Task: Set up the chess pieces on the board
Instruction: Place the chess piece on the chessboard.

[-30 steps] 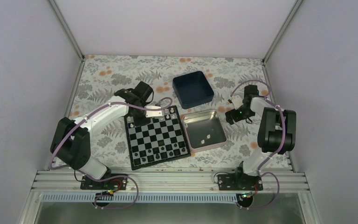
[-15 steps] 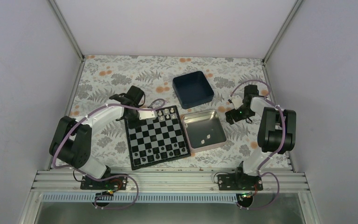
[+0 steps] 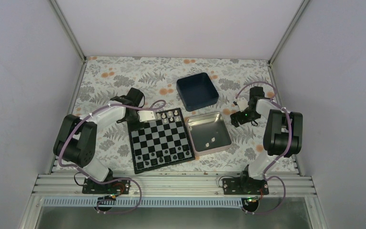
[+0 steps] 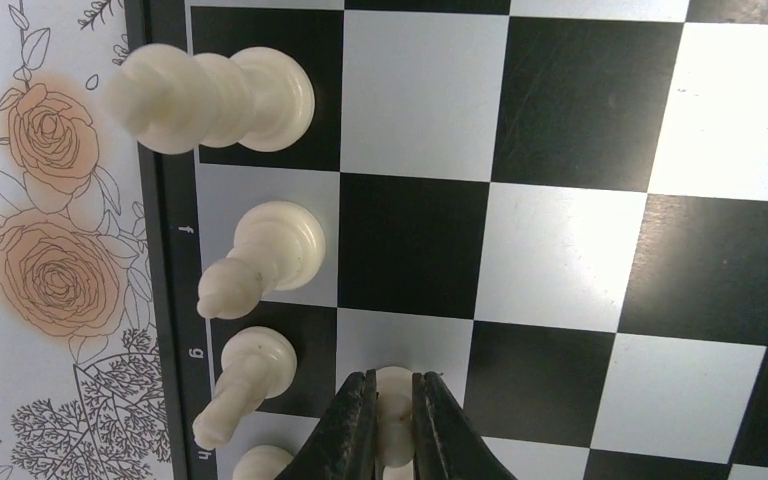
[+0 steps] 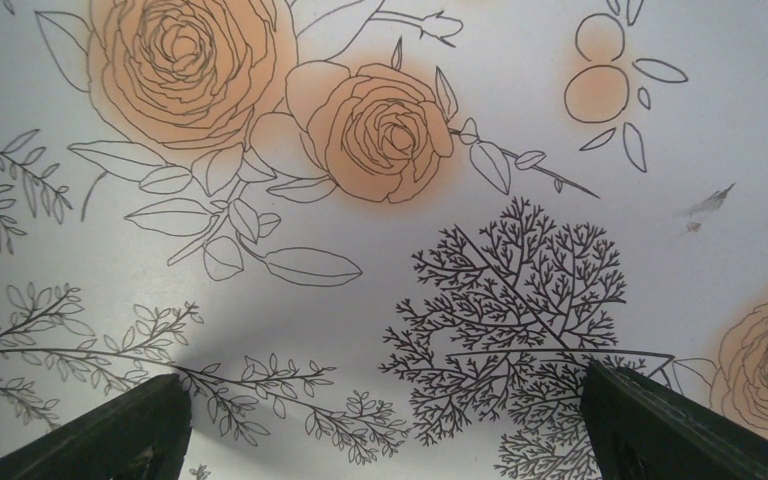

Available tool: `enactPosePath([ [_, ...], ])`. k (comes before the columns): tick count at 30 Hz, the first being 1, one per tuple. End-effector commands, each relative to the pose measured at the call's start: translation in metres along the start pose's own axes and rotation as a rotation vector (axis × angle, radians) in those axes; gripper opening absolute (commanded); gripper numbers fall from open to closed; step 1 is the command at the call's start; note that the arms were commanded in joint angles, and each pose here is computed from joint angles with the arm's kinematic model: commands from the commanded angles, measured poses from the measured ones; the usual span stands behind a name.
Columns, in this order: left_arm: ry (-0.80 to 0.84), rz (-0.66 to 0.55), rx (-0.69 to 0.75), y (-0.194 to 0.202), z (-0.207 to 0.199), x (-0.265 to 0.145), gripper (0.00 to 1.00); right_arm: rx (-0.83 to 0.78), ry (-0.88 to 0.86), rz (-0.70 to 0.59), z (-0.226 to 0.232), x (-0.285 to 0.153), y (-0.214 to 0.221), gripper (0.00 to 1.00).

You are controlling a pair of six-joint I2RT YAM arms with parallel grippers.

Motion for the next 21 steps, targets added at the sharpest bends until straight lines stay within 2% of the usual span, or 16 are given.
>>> enactPosePath([
  [1,0.010,-0.014,0.015,-0.0011,0.0016,0.0045,0.08,0.005,-0.011,0.022,0.0018,0.0059,0.0010,1.00],
  [18,0.039,-0.030,0.015,-0.0068,0.0033,-0.0018,0.09,0.000,-0.005,0.033,0.0012,0.0091,0.0034,1.00],
  [21,0.040,-0.019,0.015,-0.0054,0.0033,0.0006,0.14,0.000,-0.007,0.030,0.0016,0.0083,0.0032,1.00],
])
Point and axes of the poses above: each gripper's point midway between its finger pads, its own x axis out along the fingers, its own z axis along the line the jaws close on, y = z × x, the point moved 6 cm from there along -x, back along the fingers, and after that the axes turned 4 degrees about x, right-handed, at the moved point
